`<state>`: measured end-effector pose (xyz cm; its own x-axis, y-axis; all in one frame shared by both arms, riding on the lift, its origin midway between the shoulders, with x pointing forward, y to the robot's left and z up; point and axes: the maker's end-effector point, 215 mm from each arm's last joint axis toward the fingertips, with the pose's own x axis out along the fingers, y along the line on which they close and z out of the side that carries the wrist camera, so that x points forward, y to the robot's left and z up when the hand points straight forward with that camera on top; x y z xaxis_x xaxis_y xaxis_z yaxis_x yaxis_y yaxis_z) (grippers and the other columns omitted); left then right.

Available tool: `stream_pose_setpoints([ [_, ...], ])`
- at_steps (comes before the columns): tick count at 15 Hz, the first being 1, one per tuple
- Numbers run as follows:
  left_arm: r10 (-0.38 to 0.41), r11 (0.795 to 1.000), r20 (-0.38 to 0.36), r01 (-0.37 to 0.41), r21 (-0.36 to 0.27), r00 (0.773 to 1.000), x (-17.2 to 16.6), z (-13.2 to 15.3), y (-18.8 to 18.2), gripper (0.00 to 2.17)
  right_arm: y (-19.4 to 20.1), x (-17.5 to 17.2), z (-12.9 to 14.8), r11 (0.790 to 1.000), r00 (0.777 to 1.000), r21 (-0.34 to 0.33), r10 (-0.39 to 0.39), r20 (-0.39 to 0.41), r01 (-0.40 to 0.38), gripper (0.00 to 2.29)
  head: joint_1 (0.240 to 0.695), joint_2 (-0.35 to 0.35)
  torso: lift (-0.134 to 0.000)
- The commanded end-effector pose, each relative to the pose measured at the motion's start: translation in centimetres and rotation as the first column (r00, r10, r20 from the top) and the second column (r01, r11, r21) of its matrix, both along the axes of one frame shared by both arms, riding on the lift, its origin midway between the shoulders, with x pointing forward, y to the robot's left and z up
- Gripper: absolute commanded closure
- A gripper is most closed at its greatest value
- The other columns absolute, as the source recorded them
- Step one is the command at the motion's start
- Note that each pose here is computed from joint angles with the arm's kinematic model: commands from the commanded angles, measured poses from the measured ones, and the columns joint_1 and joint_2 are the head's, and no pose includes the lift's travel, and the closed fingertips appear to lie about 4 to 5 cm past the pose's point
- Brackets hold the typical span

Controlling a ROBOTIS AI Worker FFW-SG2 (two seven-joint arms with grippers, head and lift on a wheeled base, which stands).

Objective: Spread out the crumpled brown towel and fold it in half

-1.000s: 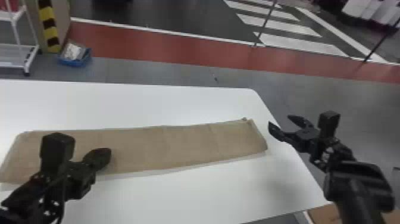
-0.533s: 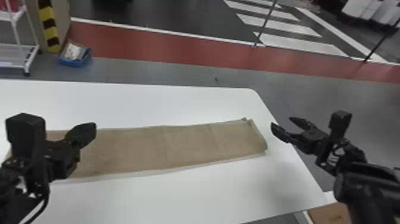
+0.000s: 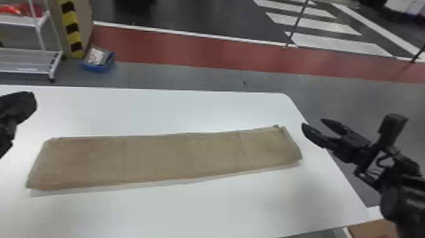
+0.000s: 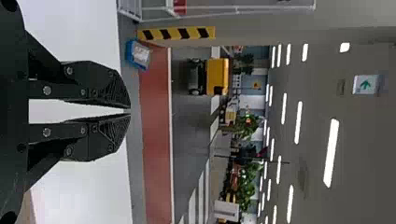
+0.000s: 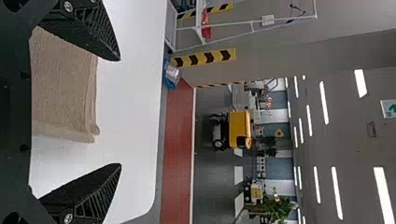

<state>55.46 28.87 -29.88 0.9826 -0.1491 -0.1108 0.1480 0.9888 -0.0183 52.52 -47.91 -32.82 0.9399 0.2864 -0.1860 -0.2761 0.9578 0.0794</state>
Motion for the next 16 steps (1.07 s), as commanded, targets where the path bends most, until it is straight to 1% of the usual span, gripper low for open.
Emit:
stream_pose_setpoints([
  [1, 0.05, 0.998, 0.068, -0.051, 0.02, 0.996, -1.5, 2.7, 2.6, 0.13, 6.0, -0.1, 1.3, 0.997, 0.999, 0.061, 0.036, 0.023, -0.037, 0.08, 0.695, -0.197, -0.12],
  [2, 0.052, 0.998, 0.098, -0.054, 0.017, 0.994, -2.1, 3.5, 2.5, 0.13, 8.1, 0.1, 1.7, 0.997, 0.999, 0.071, 0.032, 0.028, -0.034, 0.08, 0.69, -0.166, -0.12],
  [4, 0.064, 0.998, 0.112, -0.066, 0.013, 0.992, -3.0, 3.5, 2.3, 0.13, 12.9, 0.4, 1.8, 0.994, 0.998, 0.089, 0.053, 0.036, -0.056, 0.08, 0.684, -0.115, -0.12],
  [5, 0.067, 0.998, 0.117, -0.068, 0.005, 0.991, -3.6, 3.2, 2.1, 0.14, 14.0, 0.3, 1.1, 0.994, 0.999, 0.099, 0.046, 0.022, -0.048, 0.08, 0.681, -0.075, -0.12],
  [6, 0.065, 0.998, 0.108, -0.067, 0.012, 0.992, -4.2, 2.5, 1.8, 0.14, 15.1, -0.1, 0.1, 0.992, 0.999, 0.117, 0.053, 0.005, -0.053, 0.1, 0.683, -0.057, -0.12],
  [8, 0.065, 0.998, 0.081, -0.066, 0.015, 0.995, -4.9, 1.0, 1.7, 0.14, 15.3, -0.8, -1.5, 0.99, 0.999, 0.138, 0.042, -0.027, -0.037, 0.11, 0.695, -0.034, -0.12],
  [9, 0.065, 0.998, 0.049, -0.066, 0.017, 0.997, -5.0, -0.2, 1.7, 0.14, 14.9, -1.4, -2.9, 0.988, 0.997, 0.156, 0.034, -0.074, -0.022, 0.11, 0.695, -0.028, -0.12],
  [11, 0.05, 0.999, -0.049, -0.05, 0.012, 0.998, -5.2, -2.9, 1.8, 0.14, 14.0, -2.1, -5.3, 0.987, 0.983, 0.158, 0.027, -0.182, 0.002, 0.11, 0.695, -0.026, -0.12],
  [12, 0.049, 0.999, -0.103, -0.049, 0.003, 0.993, -5.2, -4.1, 2.2, 0.14, 12.9, -2.4, -6.4, 0.99, 0.967, 0.137, 0.016, -0.256, 0.02, 0.11, 0.695, -0.029, -0.12],
  [13, 0.028, 1.0, -0.163, -0.03, -0.009, 0.986, -5.2, -5.3, 2.0, 0.14, 11.2, -2.3, -6.3, 0.993, 0.954, 0.112, 0.001, -0.3, 0.035, 0.11, 0.695, -0.032, -0.12],
  [14, 0.013, 1.0, -0.204, -0.019, -0.025, 0.979, -5.3, -6.0, 2.2, 0.14, 9.4, -2.1, -6.3, 0.995, 0.942, 0.084, -0.018, -0.334, 0.049, 0.11, 0.695, -0.038, -0.12],
  [15, 0.002, 1.0, -0.249, -0.009, -0.029, 0.969, -5.5, -6.9, 2.1, 0.14, 7.5, -2.1, -6.7, 0.996, 0.923, 0.064, -0.028, -0.383, 0.057, 0.11, 0.695, -0.059, -0.12],
  [16, -0.016, 0.999, -0.283, 0.007, -0.033, 0.959, -5.5, -7.5, 2.0, 0.13, 6.2, -1.8, -7.0, 0.998, 0.909, 0.044, -0.031, -0.415, 0.054, 0.11, 0.695, -0.074, -0.12],
])
